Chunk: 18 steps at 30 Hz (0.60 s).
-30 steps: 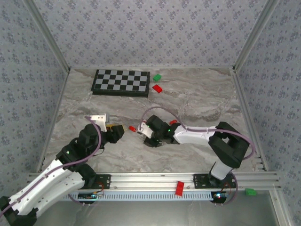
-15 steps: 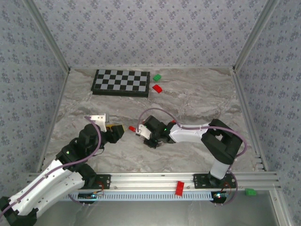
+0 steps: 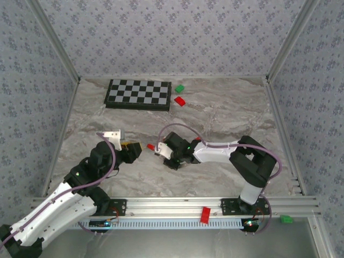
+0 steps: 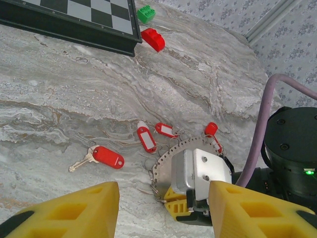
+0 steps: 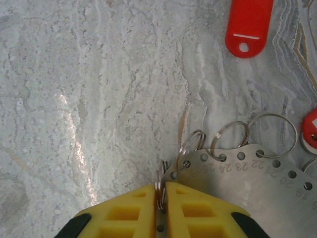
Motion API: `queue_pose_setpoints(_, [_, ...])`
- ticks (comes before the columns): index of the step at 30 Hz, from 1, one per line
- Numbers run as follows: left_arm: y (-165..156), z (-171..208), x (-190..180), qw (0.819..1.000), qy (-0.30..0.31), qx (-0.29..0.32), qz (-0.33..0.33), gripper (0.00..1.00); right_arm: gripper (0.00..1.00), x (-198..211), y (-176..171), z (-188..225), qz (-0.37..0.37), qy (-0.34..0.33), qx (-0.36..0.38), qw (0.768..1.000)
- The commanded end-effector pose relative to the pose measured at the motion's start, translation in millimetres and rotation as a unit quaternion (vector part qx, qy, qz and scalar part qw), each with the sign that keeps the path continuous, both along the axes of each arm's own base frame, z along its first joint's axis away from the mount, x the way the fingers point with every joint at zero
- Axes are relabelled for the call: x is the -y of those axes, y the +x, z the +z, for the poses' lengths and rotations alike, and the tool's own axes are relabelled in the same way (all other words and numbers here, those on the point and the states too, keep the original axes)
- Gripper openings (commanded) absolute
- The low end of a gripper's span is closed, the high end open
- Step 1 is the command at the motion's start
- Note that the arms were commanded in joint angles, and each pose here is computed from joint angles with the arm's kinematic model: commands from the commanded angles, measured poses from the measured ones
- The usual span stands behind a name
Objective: Put the keys on the keyring
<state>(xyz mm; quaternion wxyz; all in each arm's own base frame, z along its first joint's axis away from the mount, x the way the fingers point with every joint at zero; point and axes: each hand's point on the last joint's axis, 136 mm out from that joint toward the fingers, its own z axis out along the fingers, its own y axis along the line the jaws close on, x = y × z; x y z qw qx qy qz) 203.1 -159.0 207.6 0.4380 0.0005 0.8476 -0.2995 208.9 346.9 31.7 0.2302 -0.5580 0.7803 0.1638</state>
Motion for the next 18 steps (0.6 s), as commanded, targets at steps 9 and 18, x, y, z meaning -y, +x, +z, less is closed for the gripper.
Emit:
queue_pose_setpoints(9, [0,5,-2,1.0,0.003,0.014,-0.003,0.5,0.0,-3,1,29,-0.001,0.039,0.016,0.999])
queue_pose_setpoints(18, [8,29,6,0.998,-0.014,0.053,-0.01,0.49,0.0,26,25,126,-0.054,0.17,0.076,0.981])
